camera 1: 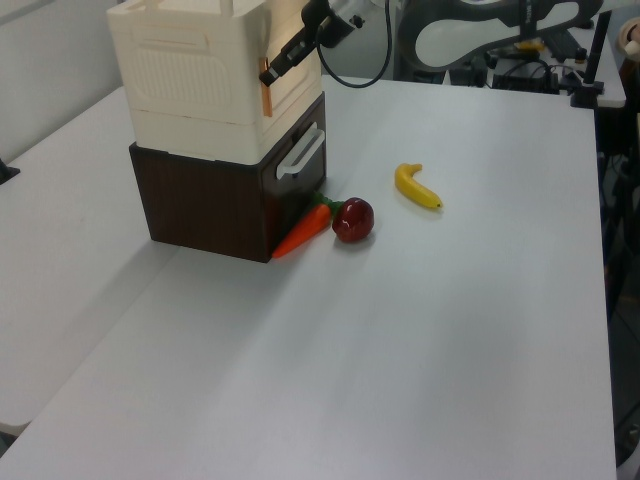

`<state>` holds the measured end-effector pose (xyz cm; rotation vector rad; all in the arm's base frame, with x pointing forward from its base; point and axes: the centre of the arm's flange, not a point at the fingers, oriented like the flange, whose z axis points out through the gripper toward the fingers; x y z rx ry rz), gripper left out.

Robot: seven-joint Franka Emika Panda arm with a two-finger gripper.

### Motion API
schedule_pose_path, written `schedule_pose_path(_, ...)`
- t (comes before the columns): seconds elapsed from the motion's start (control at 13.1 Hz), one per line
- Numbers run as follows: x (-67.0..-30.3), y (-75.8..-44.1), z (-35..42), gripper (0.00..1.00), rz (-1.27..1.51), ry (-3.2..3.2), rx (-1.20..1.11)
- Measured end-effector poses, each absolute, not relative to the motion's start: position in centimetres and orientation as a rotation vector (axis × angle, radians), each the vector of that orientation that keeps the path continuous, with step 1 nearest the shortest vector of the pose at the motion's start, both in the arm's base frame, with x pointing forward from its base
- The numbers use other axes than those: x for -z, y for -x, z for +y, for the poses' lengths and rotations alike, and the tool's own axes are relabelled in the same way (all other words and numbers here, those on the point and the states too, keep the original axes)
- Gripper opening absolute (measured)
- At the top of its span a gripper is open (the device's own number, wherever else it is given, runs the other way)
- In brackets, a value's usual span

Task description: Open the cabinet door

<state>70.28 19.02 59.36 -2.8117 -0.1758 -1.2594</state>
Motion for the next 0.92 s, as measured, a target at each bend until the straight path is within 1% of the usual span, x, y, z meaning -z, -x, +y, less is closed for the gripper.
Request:
schedule_pose_path(0.31,-59.6,-69.9,19.0,0.15,-0.163,2.832,1.231)
schedule_pose_path(0.76,-61.3,-67.6,19.1,0.15,-0.124,2.948,1.059)
schedule_pose_path(0.84,-61.5,-67.4,18.9,0.18,-0.112,2.956,1.037)
schedule_pose_path(0.92,-61.8,-67.1,18.8,0.26,-0.098,2.962,1.017)
